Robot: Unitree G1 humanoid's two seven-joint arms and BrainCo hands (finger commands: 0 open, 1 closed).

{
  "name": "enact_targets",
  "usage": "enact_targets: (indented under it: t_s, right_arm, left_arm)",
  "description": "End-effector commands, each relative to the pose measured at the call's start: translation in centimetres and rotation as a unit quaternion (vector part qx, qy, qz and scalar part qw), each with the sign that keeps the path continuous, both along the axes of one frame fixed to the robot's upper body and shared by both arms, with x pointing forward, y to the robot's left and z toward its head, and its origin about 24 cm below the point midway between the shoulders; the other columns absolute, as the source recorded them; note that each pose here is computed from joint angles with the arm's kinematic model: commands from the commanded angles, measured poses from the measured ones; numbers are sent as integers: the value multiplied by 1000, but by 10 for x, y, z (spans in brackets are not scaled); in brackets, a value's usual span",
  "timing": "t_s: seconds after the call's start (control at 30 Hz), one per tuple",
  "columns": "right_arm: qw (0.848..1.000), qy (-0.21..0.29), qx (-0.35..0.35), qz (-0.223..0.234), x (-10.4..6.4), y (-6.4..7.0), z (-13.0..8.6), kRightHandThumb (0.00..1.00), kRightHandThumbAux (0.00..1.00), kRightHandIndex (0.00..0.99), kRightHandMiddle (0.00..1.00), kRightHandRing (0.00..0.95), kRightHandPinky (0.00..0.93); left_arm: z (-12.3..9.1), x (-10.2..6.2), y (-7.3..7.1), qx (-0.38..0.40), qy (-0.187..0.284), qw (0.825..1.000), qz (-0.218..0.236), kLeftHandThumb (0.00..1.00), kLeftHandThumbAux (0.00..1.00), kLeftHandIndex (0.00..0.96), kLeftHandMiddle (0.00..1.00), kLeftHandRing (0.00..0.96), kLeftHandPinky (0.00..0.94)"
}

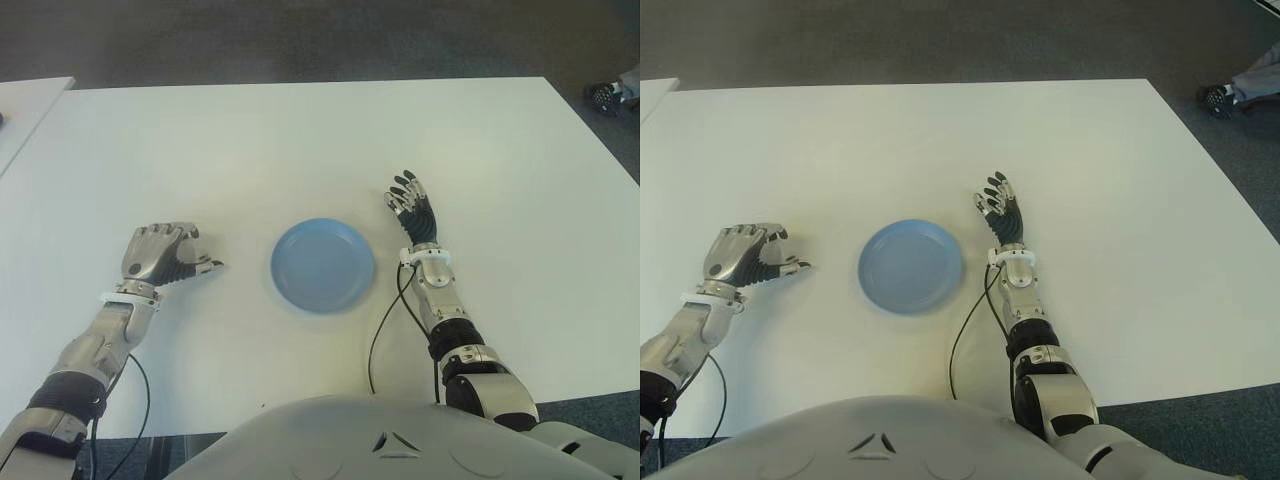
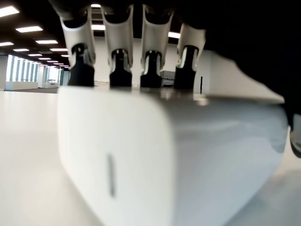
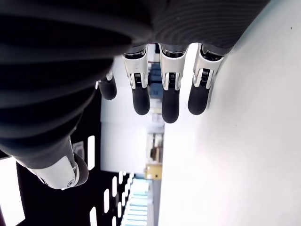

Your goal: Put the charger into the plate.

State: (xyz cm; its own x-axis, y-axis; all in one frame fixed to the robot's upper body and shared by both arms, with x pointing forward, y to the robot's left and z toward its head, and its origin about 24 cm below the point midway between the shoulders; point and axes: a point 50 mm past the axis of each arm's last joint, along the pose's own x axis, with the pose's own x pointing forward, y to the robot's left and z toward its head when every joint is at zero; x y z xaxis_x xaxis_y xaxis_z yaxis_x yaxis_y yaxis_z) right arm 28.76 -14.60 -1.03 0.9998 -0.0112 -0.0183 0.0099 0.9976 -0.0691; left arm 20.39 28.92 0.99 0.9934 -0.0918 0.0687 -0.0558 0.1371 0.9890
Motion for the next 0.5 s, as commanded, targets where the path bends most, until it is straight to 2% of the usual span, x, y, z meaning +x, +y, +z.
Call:
enact_targets:
  t_s: [0.03, 0.3, 0.5]
  right_arm:
    - [999, 49, 5, -4, -9, -1, -17, 95, 648, 0, 167, 187, 198]
    - [999, 52, 4, -7, -9, -1, -17, 71, 655, 0, 181, 208, 229]
    - [999, 52, 4, -7, -8, 0, -17, 76, 659, 0, 193, 224, 243]
  left_arm:
    - [-1, -2, 0, -17, -8, 1000, -7, 722, 692, 446, 825, 822, 804]
    - [1, -1, -2, -38, -33, 998, -28, 716, 692, 444, 853, 843, 853]
    - [10, 7, -5, -46, -55, 997, -38, 719, 692, 444, 859, 849, 859]
